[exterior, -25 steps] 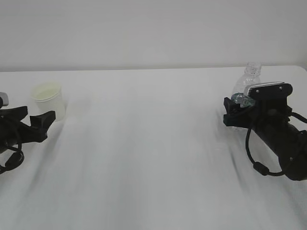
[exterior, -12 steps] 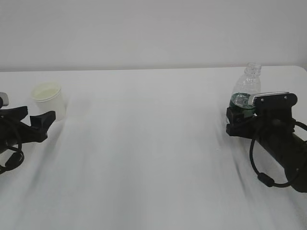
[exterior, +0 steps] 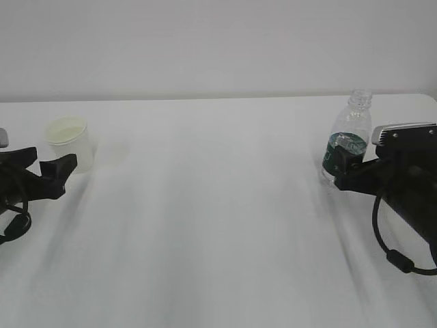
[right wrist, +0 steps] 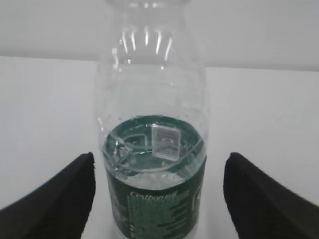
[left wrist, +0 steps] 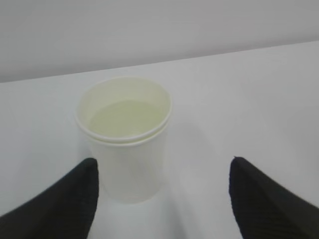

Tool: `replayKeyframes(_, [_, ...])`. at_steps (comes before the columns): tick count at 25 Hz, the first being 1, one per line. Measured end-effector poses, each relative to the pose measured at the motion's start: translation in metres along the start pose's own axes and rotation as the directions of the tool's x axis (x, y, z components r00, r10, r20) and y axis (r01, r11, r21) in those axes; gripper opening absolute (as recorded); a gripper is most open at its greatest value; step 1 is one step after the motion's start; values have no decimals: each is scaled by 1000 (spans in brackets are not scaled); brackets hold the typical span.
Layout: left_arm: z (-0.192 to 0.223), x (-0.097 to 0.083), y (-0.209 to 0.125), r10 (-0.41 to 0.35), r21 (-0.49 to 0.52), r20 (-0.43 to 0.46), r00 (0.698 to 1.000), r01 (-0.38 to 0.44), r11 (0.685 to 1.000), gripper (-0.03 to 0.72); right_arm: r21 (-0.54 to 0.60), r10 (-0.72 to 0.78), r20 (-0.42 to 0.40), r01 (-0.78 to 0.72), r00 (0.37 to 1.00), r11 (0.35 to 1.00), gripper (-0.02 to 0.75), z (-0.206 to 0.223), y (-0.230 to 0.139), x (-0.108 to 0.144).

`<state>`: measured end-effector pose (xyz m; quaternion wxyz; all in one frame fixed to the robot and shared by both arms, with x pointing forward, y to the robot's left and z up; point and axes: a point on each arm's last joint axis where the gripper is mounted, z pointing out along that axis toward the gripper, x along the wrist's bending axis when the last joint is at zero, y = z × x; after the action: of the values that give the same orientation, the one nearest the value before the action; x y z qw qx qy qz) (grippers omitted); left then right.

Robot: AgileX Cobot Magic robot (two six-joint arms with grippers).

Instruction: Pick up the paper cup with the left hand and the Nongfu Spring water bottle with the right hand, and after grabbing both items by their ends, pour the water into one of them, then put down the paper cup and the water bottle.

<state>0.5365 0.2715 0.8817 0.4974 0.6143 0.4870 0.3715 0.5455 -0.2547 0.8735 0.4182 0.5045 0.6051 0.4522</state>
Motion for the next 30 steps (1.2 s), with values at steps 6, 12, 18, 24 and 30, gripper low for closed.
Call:
replayKeyframes(6, [-10, -2, 12, 7, -32, -1, 1000, -7, 999, 587, -13, -3, -17, 3, 1000, 1000, 596, -10, 6, 1])
replayKeyframes(12, [-21, -4, 31, 23, -83, -5, 1000, -23, 996, 587, -11, 32, -50, -32, 998, 999, 595, -11, 6, 4])
replayKeyframes(18, [-30, -5, 52, 11, -124, -10, 1000, -12, 992, 587, -39, 34, -58, -36, 998, 999, 595, -16, 24, 4])
replayKeyframes(24, [-41, -6, 72, 6, -154, -15, 1000, -8, 988, 587, -76, 30, -55, -34, 998, 997, 595, -25, 48, 2])
replayKeyframes(30, [-59, -8, 97, 17, -208, -32, 999, -23, 978, 587, -86, 26, -53, -30, 998, 996, 594, -37, 67, 1])
